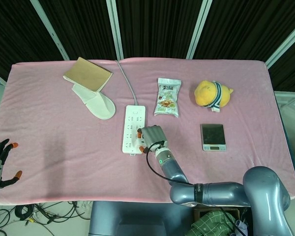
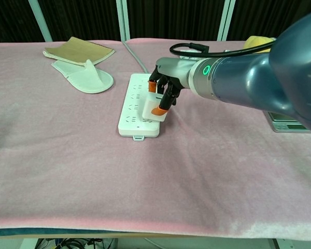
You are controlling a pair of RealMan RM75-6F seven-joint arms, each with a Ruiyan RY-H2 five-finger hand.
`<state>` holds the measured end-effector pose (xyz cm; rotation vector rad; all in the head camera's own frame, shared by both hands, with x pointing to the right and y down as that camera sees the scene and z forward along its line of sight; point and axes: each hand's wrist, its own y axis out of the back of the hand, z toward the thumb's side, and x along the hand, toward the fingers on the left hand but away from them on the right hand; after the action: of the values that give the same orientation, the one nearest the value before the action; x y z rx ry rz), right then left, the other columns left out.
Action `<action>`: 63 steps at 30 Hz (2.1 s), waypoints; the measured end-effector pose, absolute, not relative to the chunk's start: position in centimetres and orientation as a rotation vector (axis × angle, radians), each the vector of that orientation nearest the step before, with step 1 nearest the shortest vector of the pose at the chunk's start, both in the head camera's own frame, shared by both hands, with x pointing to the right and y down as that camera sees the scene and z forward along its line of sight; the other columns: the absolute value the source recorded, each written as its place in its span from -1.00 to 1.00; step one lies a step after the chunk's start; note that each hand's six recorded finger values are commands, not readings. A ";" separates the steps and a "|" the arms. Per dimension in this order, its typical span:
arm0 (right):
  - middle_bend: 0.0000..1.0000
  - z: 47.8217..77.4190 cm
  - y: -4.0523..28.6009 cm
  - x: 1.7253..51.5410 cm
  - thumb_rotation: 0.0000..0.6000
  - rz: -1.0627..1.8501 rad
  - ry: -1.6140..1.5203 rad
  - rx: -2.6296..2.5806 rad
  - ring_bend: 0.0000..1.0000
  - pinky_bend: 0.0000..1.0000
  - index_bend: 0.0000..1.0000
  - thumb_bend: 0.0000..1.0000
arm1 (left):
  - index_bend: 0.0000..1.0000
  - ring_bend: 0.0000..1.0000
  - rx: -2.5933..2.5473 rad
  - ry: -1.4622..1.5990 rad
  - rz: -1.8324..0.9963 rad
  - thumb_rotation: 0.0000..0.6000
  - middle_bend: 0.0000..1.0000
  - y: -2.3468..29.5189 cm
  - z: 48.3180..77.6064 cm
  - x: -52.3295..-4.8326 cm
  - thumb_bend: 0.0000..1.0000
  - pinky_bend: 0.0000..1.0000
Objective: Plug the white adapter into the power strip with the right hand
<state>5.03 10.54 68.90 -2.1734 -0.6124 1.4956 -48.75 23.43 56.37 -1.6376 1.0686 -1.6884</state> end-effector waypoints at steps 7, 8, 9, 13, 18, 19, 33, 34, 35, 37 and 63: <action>0.10 69.0 10.6 5.2 1.00 1.504 -0.608 -2.167 0.16 -0.35 0.32 -0.37 | -0.76 -1.00 -1.640 1.068 -1.688 1.00 -0.97 23.4 56.4 -48.8 -0.44 -1.00; 0.10 69.0 10.6 5.2 1.00 1.503 -0.607 -2.167 0.16 -0.35 0.33 -0.37 | -0.76 -1.00 -1.640 1.069 -1.688 1.00 -0.97 23.4 56.4 -48.8 -0.44 -1.00; 0.11 69.0 10.6 5.1 1.00 1.502 -0.605 -2.168 0.17 -0.35 0.34 -0.37 | -0.76 -1.00 -1.640 1.069 -1.688 1.00 -0.97 23.4 56.4 -48.8 -0.44 -1.00; 0.13 69.0 10.7 4.8 1.00 1.495 -0.589 -2.169 0.18 -0.35 0.38 -0.37 | -0.76 -1.00 -1.639 1.068 -1.688 1.00 -0.97 23.4 56.4 -48.7 -0.44 -1.00; 0.20 68.9 10.7 4.4 1.00 1.485 -0.566 -2.153 0.22 -0.30 0.48 -0.37 | -0.76 -1.00 -1.639 1.070 -1.688 1.00 -0.97 23.4 56.4 -48.7 -0.44 -1.00; 0.20 68.9 10.6 4.3 1.00 1.483 -0.563 -2.147 0.22 -0.29 0.49 -0.37 | -0.76 -1.00 -1.640 1.069 -1.688 1.00 -0.97 23.4 56.4 -48.8 -0.44 -1.00; 0.37 68.7 10.4 3.4 1.00 1.459 -0.472 -2.062 0.33 -0.19 0.71 -0.36 | -0.76 -1.00 -1.644 1.066 -1.692 1.00 -0.97 23.4 56.4 -48.8 -0.44 -1.00; 0.38 68.7 10.5 3.2 1.00 1.456 -0.466 -2.061 0.34 -0.18 0.73 -0.36 | -0.76 -1.00 -1.645 1.067 -1.692 1.00 -0.97 23.4 56.4 -48.8 -0.44 -1.00; 0.39 68.7 10.5 3.1 1.00 1.455 -0.461 -2.059 0.35 -0.17 0.75 -0.36 | -0.76 -1.00 -1.645 1.067 -1.692 1.00 -0.97 23.4 56.4 -48.8 -0.44 -1.00; 0.41 68.7 10.7 2.8 1.00 1.450 -0.450 -2.055 0.36 -0.15 0.78 -0.36 | -0.76 -1.00 -1.645 1.067 -1.693 1.00 -0.97 23.4 56.4 -48.8 -0.44 -1.00; 0.49 69.5 11.3 1.7 1.00 1.500 -0.336 -1.994 0.42 -0.07 0.87 -0.22 | -0.76 -1.00 -1.656 1.064 -1.695 1.00 -0.97 23.5 56.4 -48.7 -0.44 -1.00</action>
<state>1.66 11.31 69.50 -1.9936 -0.3358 1.5001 -48.74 23.46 56.42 -1.6558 1.0640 -1.6953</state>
